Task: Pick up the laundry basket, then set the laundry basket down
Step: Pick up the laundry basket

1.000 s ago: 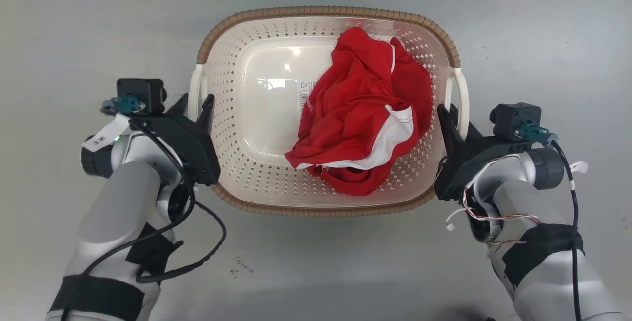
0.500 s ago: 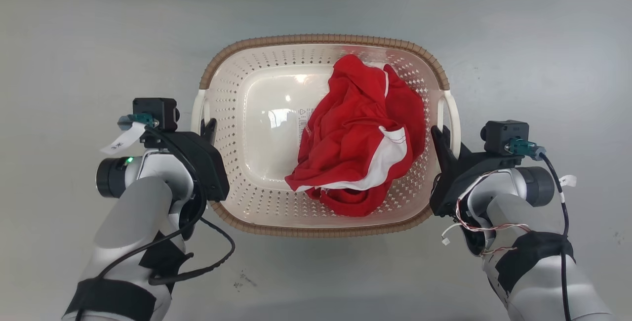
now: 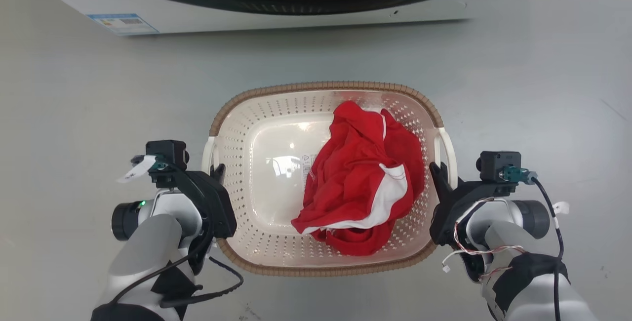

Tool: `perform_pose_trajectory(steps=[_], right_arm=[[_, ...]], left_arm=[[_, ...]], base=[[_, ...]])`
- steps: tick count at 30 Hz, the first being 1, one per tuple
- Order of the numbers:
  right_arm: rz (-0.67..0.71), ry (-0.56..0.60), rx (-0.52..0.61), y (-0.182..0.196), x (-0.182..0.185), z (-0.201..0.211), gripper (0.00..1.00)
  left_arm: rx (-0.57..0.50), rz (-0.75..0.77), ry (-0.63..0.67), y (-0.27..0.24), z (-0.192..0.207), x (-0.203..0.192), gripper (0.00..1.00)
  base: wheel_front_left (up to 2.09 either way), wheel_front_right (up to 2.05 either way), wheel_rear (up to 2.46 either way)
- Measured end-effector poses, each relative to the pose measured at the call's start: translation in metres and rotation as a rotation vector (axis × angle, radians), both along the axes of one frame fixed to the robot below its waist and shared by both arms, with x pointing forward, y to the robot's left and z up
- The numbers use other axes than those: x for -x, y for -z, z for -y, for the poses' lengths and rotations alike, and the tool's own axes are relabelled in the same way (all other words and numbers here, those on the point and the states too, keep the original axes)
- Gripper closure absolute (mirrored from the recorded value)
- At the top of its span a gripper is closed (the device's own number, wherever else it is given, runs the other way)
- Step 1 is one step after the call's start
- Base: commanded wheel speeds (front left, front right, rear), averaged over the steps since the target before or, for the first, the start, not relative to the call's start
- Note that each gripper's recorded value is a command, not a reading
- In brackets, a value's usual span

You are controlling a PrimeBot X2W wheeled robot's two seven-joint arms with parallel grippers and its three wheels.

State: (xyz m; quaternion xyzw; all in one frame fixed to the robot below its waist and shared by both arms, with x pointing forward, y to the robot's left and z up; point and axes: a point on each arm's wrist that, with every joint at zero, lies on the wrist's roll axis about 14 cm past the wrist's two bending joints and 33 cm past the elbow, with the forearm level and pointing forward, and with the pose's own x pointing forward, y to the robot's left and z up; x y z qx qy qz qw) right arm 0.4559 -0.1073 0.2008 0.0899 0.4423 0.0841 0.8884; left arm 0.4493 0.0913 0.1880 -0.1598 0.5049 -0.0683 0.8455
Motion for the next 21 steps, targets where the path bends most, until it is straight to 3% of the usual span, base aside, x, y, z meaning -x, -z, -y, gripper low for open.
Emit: perform_pose_trajectory(steps=[21], right_arm=[[-0.002, 0.004, -0.017, -0.07, 0.044, 0.002, 1.0]], left_arm=[[0.002, 0.003, 0.025, -0.074, 0.002, 0.046, 1.0]], base=[[0.0, 0.0, 0.0]])
